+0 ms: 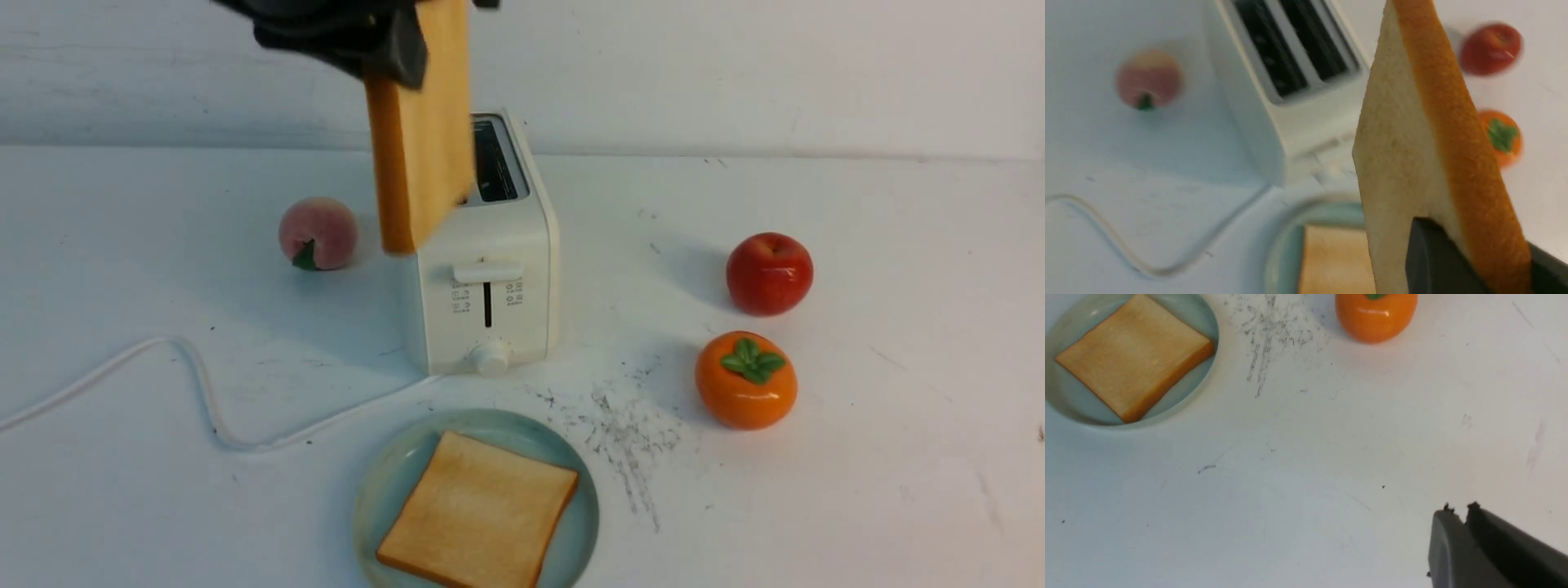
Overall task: Take toasted bread from bread machine on white table place on plate.
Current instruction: 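Place the slice of bread on the plate with the left gripper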
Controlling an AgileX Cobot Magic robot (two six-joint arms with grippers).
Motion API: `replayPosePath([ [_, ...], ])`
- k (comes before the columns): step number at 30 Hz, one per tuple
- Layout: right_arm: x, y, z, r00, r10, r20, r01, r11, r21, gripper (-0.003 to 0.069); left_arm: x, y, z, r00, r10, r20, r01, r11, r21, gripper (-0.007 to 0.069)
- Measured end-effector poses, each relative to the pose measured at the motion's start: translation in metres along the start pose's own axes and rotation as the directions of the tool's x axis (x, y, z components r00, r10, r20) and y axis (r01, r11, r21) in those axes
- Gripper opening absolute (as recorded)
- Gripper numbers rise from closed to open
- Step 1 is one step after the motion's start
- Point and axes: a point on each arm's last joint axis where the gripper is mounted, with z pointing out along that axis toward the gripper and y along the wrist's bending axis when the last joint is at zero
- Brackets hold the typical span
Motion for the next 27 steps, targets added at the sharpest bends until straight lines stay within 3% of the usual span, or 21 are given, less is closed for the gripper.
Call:
replayPosePath([
  [2,-0.001,0.0,0.0,1.0,0.0,0.013,0.0,1.0,0.003,0.0059,0.015,-0.004,0.007,0.997,0.005,-0.078,0.001,0.998,0.07,0.0098],
  [3,-0.003,-0.001,0.0,0.999,0.0,0.032,0.0,1.0,0.007,0.0061,0.037,-0.006,0.021,0.982,0.013,-0.191,0.016,0.989,0.147,0.0098],
  [5,-0.005,-0.001,0.0,0.999,0.002,0.052,-0.002,1.0,0.009,0.0064,0.069,-0.006,0.045,0.945,0.007,-0.327,0.065,0.976,0.208,0.0098],
  [8,-0.006,-0.001,0.0,0.998,0.002,0.065,-0.003,1.0,0.011,0.0067,0.1,-0.002,0.081,0.917,-0.029,-0.397,0.14,0.957,0.254,0.0098],
  [13,-0.006,-0.001,0.0,0.998,0.002,0.065,-0.003,1.0,0.011,0.0073,0.126,0.01,0.124,0.941,-0.12,-0.316,0.204,0.948,0.246,0.0098],
  [18,-0.006,-0.001,0.0,0.998,0.002,0.065,-0.003,1.0,0.011,0.0078,0.118,0.015,0.133,0.967,-0.21,-0.146,0.241,0.939,0.247,0.0098],
  [22,-0.006,-0.001,0.0,0.998,0.002,0.065,-0.003,1.0,0.011,0.0082,0.115,0.016,0.133,0.958,-0.259,-0.12,0.281,0.93,0.238,0.0098],
  [27,-0.004,-0.001,0.001,0.999,0.003,0.05,-0.004,1.0,0.008,0.0086,0.116,0.027,0.135,0.948,-0.298,-0.107,0.31,0.944,0.11,0.0098],
])
